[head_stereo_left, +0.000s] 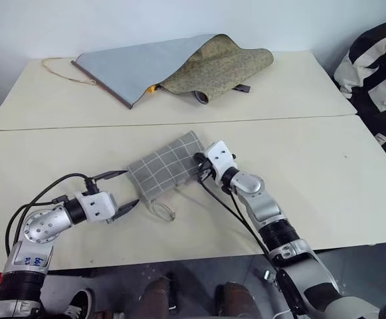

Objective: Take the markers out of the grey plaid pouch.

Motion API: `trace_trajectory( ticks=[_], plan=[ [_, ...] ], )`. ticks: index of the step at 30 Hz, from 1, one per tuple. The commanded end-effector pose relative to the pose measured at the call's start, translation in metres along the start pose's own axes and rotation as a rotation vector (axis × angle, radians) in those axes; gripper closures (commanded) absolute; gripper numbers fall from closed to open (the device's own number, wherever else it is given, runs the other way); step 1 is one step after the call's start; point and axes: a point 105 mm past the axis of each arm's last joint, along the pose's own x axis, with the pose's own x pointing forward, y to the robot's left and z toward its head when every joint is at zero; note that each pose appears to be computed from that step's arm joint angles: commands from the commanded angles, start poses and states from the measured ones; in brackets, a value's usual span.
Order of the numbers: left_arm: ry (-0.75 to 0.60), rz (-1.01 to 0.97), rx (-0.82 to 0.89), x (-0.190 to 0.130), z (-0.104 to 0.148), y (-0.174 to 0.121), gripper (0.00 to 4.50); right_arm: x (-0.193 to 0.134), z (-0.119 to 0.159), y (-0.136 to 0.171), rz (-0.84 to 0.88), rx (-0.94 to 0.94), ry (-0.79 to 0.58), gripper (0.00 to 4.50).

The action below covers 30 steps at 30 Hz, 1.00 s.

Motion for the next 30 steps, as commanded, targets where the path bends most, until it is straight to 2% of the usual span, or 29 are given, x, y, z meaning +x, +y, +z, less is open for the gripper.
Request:
trace_trajectory(
  ticks=[1, 9, 20, 24, 30],
  plan=[
    [0.005, -0.028, 0.080, 0.002, -0.003, -0.001, 0.00, -0.001, 0.009, -0.005, 0.000, -0.044, -0.031, 4.46],
    [0.001, -0.041, 0.158, 0.028, -0.007, -0.003, 0.00, -0.006, 0.009, -0.010, -0.015, -0.025, -0.028, 4.46],
    [-0.063, -0.082, 0.119, 0.053, -0.001, -0.015, 0.00, -0.009, 0.013, -0.011, -0.019, -0.015, -0.047, 4.46],
    [-0.079, -0.119, 0.136, 0.061, 0.004, -0.022, 0.89, -0.009, 0.014, -0.011, -0.021, -0.011, -0.051, 4.50],
    [-0.082, -0.127, 0.128, 0.061, 0.004, -0.024, 2.87, -0.010, 0.015, -0.012, -0.021, -0.010, -0.053, 4.50]
  ],
)
